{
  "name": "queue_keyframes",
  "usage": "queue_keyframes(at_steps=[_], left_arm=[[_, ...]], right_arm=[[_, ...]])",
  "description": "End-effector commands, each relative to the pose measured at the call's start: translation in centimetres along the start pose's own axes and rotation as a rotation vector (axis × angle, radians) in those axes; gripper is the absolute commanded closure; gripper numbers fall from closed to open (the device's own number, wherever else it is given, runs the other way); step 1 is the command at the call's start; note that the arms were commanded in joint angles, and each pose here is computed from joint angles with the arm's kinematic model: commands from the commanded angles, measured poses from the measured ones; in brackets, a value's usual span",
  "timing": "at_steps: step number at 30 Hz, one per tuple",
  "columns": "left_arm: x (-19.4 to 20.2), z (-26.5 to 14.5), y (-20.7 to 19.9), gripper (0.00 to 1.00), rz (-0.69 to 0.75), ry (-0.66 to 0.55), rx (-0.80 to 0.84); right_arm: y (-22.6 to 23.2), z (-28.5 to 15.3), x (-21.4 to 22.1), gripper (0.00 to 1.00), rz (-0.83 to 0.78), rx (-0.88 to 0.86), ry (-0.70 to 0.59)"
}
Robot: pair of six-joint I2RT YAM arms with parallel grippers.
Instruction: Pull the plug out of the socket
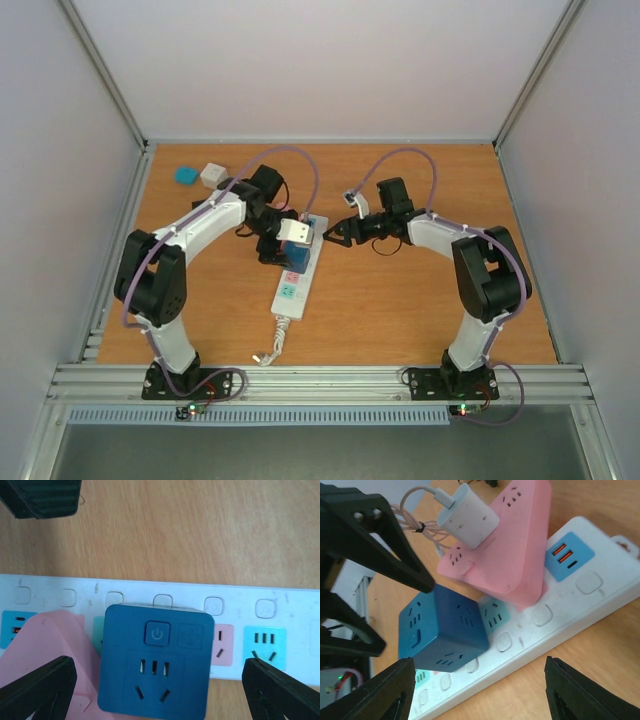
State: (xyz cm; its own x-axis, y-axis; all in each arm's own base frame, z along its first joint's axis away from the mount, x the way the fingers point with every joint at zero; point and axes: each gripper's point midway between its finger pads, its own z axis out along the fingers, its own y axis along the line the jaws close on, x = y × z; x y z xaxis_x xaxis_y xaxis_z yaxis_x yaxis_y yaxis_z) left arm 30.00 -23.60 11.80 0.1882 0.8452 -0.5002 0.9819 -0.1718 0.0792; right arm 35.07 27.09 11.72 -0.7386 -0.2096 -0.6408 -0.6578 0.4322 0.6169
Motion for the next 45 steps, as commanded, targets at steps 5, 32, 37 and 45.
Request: queue_keyframes(at_steps=[5,32,37,45], left_arm=[[0.6,2.2,1.2,0.12,0.032,0.051,-0.009],[-3.1,4.5,1.3,0.57,-0.051,-0.04,-0.036],[-3.2,4.6,1.5,0.58,-0.067,-0.05,-0.045],[-3.4,4.5,1.8,0.59,-0.068,-0.052,-0.057]], right_arm=[[1.2,0.4,1.3,0.37,0.17,-0.129,0.102],[-1.1,3.5,0.7,0.78,0.397,-0.175,0.168],[-1.2,4.8,2.1,0.81,0.402,-0.144,0.21],[-1.8,6.1,2.2,0.82,0.407,-0.106,0.211]])
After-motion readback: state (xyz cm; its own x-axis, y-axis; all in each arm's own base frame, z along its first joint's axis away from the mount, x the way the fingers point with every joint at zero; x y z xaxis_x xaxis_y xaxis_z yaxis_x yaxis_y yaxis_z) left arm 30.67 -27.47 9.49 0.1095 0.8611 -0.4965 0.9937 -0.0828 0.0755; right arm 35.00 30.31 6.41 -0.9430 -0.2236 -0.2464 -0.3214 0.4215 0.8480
